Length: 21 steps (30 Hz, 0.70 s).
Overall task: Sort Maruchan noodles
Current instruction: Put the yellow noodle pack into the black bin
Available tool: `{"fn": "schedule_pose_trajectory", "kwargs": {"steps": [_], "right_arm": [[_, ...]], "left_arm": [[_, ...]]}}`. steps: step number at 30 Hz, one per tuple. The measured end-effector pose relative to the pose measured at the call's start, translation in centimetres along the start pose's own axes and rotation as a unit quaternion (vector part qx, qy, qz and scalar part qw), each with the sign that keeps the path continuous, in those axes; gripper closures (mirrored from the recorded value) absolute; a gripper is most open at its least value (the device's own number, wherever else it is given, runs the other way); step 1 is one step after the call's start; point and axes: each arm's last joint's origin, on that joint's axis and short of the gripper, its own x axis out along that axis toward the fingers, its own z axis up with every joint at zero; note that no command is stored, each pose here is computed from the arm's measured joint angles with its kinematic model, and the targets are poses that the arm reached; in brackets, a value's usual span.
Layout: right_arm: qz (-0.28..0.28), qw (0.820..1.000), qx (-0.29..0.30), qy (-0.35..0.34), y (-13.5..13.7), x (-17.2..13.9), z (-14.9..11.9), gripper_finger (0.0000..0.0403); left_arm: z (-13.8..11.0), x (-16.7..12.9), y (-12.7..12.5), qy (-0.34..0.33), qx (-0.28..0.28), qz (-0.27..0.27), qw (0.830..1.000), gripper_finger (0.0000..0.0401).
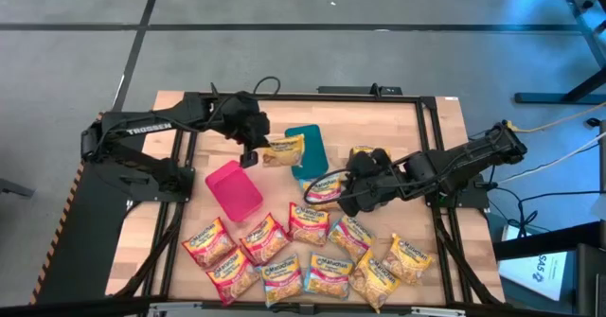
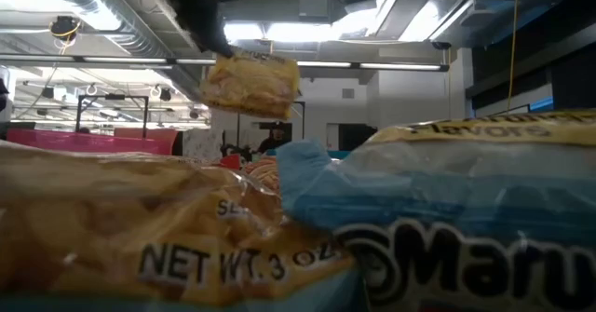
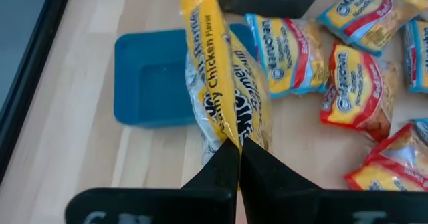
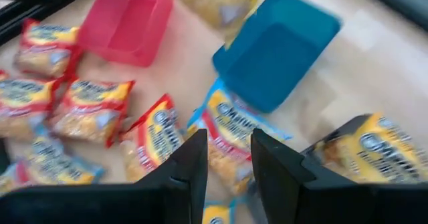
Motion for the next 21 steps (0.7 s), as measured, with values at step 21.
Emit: {"fn": "schedule_pose_trajectory", "kwargs": {"steps": [21], "right_arm": [[-0.235,0.94,0.067,-0.239,-7.3,-3.9,3.0,0.029]], "left_arm": [[9.2,6.9,-1.9,-0.04,0.057,-0.026,0.997,0.0401]]}}
